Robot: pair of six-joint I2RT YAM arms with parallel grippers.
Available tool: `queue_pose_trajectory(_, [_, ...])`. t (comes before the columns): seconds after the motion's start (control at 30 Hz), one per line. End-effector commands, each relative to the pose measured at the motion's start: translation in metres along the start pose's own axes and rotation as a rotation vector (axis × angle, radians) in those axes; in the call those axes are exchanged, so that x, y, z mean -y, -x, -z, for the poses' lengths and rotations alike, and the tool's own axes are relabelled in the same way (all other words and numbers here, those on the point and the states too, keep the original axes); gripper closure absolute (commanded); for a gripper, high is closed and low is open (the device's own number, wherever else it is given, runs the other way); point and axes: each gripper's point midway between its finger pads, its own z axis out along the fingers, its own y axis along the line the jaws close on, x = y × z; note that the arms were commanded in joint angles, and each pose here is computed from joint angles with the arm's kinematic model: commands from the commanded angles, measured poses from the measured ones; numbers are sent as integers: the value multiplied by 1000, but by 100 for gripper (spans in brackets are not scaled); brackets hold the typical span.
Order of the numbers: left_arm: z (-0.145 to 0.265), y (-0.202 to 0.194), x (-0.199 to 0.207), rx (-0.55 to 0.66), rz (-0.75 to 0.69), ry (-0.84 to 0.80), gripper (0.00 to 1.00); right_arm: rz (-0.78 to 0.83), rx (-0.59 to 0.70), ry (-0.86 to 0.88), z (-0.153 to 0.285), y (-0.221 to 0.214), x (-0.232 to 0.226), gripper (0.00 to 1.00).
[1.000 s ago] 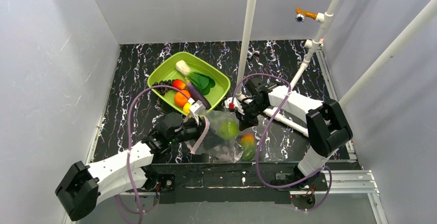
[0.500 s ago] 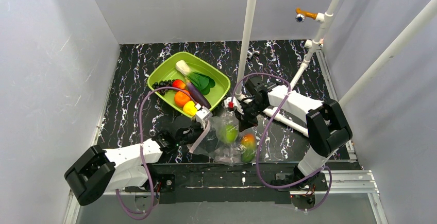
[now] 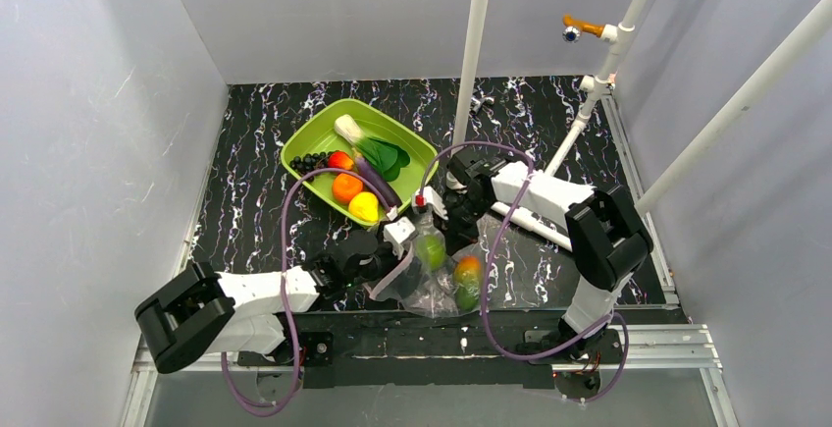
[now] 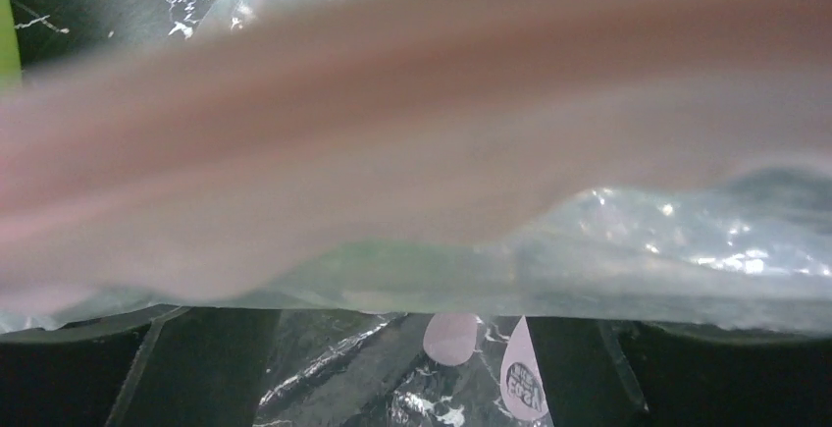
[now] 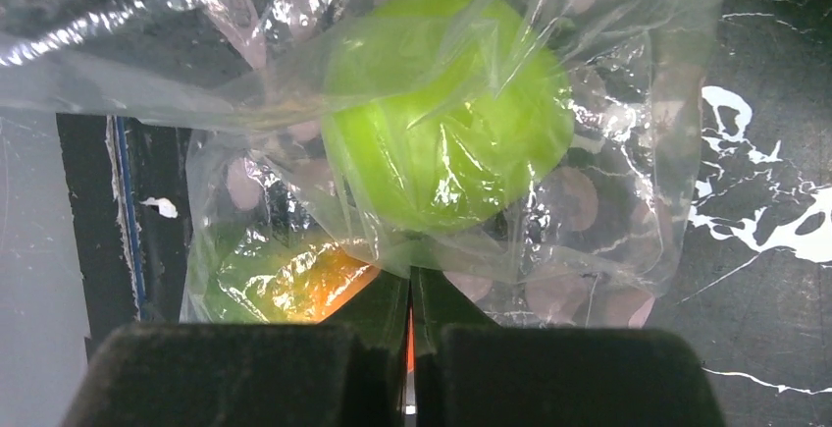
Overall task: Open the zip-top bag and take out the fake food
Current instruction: Pick up the fake fruit from the zipper food storage bag.
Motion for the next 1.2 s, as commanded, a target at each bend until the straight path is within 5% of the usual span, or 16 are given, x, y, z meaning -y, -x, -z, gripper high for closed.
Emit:
queue_pose_trajectory(0.0, [-5, 4, -19, 19, -92, 106, 16, -15, 9, -40, 3, 17, 10, 99])
queue_pose_trajectory(0.1, [-4, 2, -18, 10, -91, 106, 16, -38, -14, -71, 11, 18, 15, 96])
queue_pose_trajectory(0.37, [20, 0, -10, 76, -91, 69, 17, 91, 126, -22, 44, 40, -13, 69])
queue_pose_trajectory(0.67, [21, -7, -14, 59, -110, 84, 18, 616, 192, 16, 44, 46, -32, 15])
queue_pose_trajectory(1.17, [12, -16, -21, 42, -138, 103, 16, 493, -40, -106, -19, 40, 31, 28])
